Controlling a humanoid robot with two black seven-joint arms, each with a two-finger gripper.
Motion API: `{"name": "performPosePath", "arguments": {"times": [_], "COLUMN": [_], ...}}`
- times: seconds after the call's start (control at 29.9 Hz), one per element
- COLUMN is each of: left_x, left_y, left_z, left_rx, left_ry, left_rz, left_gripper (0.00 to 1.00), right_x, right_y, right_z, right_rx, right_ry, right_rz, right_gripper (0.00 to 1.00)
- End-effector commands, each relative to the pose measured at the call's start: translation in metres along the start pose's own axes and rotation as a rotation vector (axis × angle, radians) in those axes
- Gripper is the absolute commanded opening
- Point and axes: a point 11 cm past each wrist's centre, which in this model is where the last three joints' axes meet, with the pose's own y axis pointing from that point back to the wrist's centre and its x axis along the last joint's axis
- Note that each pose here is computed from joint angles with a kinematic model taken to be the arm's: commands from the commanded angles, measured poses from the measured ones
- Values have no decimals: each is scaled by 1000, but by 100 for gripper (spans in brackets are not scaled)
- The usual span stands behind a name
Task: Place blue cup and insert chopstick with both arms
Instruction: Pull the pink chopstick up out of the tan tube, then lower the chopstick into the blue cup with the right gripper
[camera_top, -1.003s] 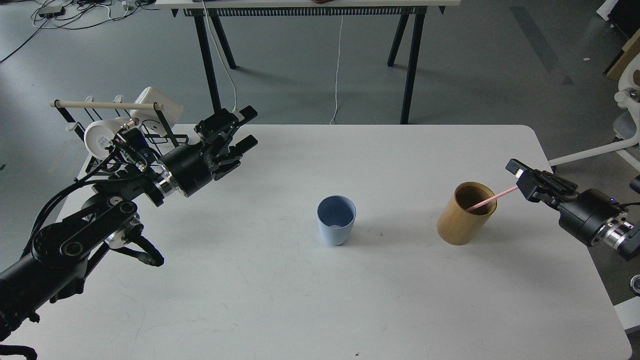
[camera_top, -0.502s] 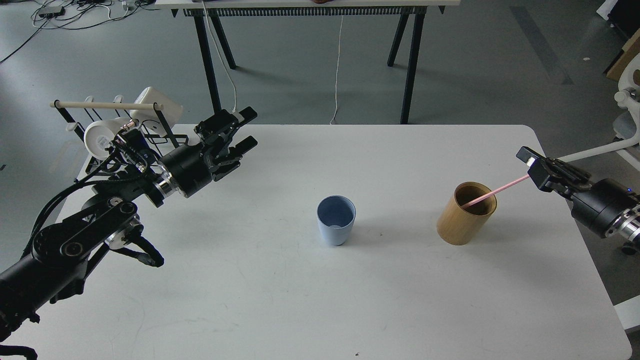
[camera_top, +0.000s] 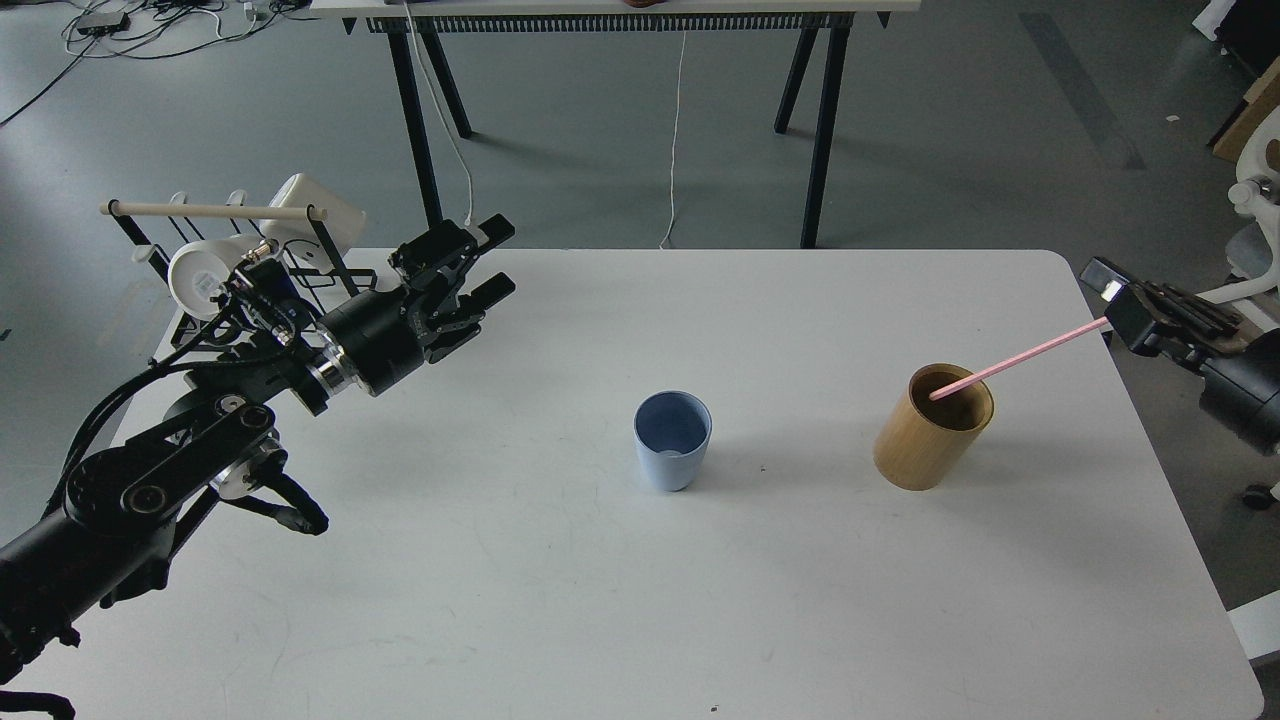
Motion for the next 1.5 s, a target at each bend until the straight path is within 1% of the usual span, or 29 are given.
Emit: {"name": "performPosePath", "arguments": {"times": [0.0, 0.43, 0.64, 0.77, 0.97, 1.2, 1.3, 1.47], "left_x": [-1, -1, -4, -3, 10, 15, 17, 43], "left_y": [1, 1, -1, 0, 9, 15, 20, 38], "left_z": [-2, -2, -2, -3, -13, -17, -22, -22], "left_rx": [3, 4, 0, 2, 42, 57, 72, 67], "left_ry": [3, 4, 10, 10, 6, 1, 4, 67], "left_rz": [1, 1, -4, -2, 34, 47, 59, 148], "left_gripper": [91, 91, 91, 91, 91, 91, 91, 91], "right_x": [4, 37, 56, 60, 42, -1, -18, -32], "right_y": [4, 21, 10, -13, -56, -106, -118, -127], "right_z": [-1, -14, -25, -43, -77, -111, -122, -137], "right_rx": [-3, 9, 50, 120, 250, 359, 388, 425], "right_ry": [2, 37, 55, 36, 0, -39, -44, -59], "right_rz": [2, 44, 93, 124, 111, 44, 8, -18], "right_gripper": [0, 0, 0, 0, 0, 0, 0, 0]}}
